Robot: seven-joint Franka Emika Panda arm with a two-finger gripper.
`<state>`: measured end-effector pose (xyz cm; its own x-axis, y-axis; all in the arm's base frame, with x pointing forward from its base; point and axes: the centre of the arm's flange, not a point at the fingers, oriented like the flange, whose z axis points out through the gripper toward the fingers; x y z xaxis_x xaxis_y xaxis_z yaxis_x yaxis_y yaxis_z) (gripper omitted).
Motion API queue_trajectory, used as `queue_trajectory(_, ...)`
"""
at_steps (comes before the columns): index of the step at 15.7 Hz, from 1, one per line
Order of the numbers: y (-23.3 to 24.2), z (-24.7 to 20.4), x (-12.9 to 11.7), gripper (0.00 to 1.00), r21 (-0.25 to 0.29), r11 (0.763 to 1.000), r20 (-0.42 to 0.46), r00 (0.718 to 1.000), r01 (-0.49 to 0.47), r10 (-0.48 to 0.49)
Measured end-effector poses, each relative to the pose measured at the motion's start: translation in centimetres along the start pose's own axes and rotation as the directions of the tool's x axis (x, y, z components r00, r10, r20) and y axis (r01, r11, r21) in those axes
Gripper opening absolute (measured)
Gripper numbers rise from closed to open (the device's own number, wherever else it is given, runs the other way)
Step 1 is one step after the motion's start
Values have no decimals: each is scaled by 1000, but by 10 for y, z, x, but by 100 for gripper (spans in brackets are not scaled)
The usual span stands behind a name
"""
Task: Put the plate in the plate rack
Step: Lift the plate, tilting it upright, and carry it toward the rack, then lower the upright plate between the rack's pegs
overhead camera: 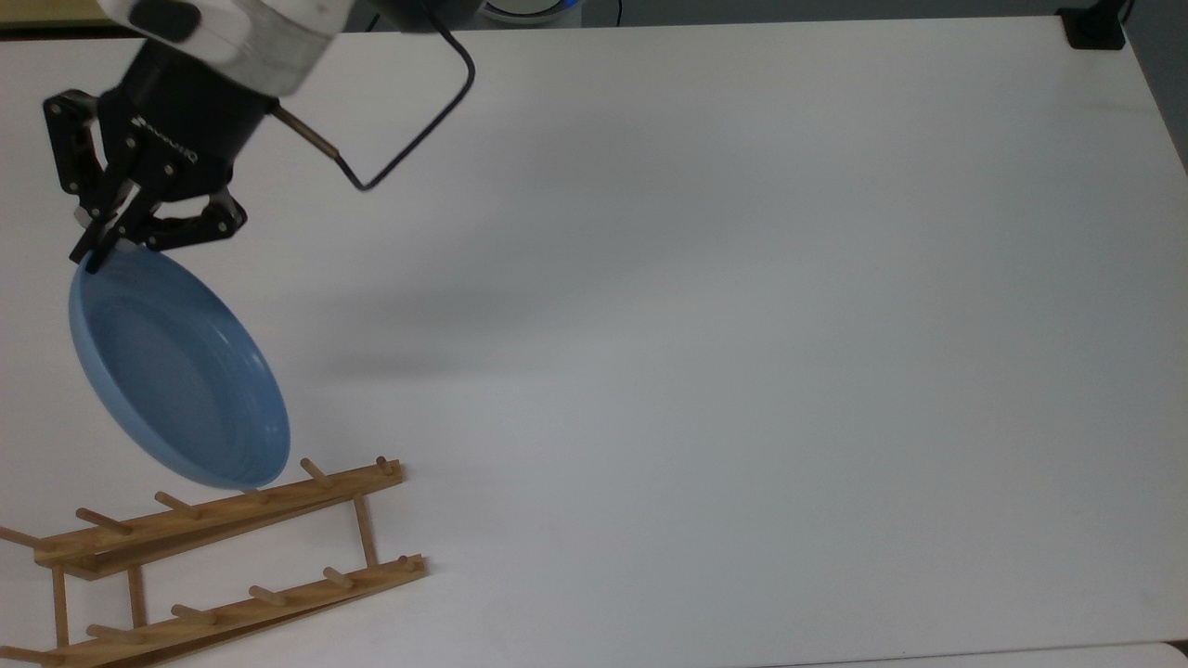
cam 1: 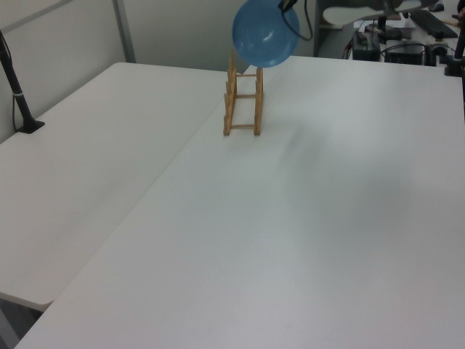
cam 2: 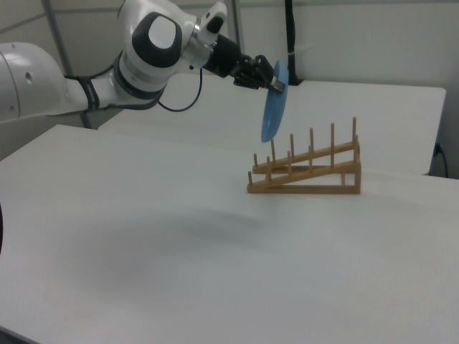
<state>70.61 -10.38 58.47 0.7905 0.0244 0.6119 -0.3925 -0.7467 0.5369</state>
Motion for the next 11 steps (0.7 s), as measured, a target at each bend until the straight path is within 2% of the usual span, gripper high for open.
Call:
queue_trajectory(3,-10,18,-5,5,-67,998,-1,1000,-7,7)
queue_trajectory(6,-11,31,0,5,-113,992,-18,999,-49,47)
queue_trajectory(11,-5,45,5,5,-154,985,-31,997,-77,73)
